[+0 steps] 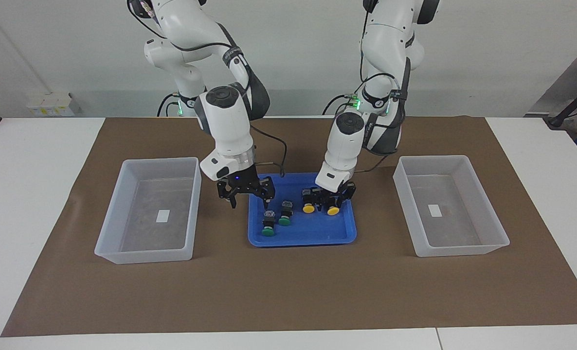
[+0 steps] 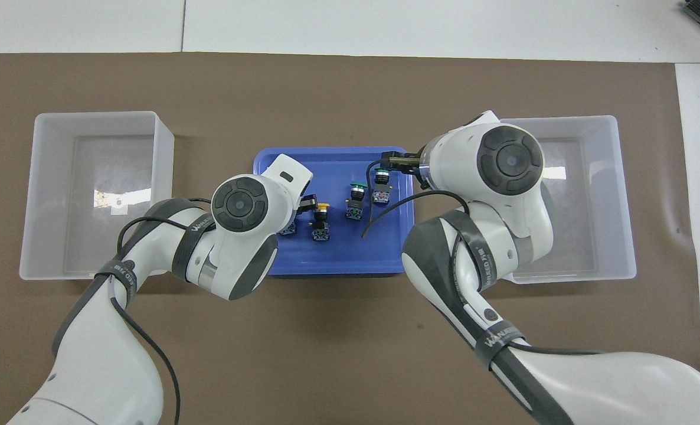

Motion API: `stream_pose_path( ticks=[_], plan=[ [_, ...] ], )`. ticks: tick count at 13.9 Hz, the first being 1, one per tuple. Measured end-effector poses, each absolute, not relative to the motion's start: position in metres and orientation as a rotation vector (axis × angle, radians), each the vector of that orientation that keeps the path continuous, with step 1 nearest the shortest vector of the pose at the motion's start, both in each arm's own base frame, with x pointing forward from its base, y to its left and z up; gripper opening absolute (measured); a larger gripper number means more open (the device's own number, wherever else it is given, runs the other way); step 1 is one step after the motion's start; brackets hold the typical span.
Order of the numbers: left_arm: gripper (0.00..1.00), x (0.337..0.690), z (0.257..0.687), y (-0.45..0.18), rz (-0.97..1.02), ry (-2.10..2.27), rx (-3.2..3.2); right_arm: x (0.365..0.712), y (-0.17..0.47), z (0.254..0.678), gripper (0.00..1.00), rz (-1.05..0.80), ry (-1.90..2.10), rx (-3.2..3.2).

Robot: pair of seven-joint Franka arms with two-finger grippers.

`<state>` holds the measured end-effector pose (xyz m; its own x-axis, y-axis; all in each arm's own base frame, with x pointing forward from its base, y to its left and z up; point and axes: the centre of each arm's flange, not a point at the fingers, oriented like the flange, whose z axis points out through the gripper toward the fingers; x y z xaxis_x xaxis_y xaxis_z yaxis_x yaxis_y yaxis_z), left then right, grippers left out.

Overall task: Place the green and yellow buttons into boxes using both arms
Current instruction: 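Grasp a green button with the right gripper while the left gripper holds yellow, then drop the yellow button in the left arm's box while the right gripper lifts green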

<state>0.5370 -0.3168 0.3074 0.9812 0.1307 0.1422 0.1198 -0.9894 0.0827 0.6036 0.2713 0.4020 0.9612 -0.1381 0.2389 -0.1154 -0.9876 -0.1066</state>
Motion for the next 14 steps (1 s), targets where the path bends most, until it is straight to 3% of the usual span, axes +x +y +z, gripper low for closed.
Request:
stream_pose_path(
  ticks=[4,5,7,14],
  plan=[
    [0.50,0.537,0.305,-0.316,0.230,0.193,3.051,0.595,0.292,0.392,1.00,-0.368,0.131,-3.036],
    [0.50,0.537,0.305,-0.316,0.232,0.194,3.051,0.594,0.296,0.390,1.00,-0.376,0.118,-3.045],
    [0.37,0.537,0.305,-0.315,0.235,0.197,3.050,0.593,0.300,0.386,1.00,-0.388,0.119,-3.055],
    [0.33,0.540,0.305,-0.310,0.244,0.210,3.047,0.577,0.345,0.330,1.00,-0.440,0.113,-3.108]
  ],
)
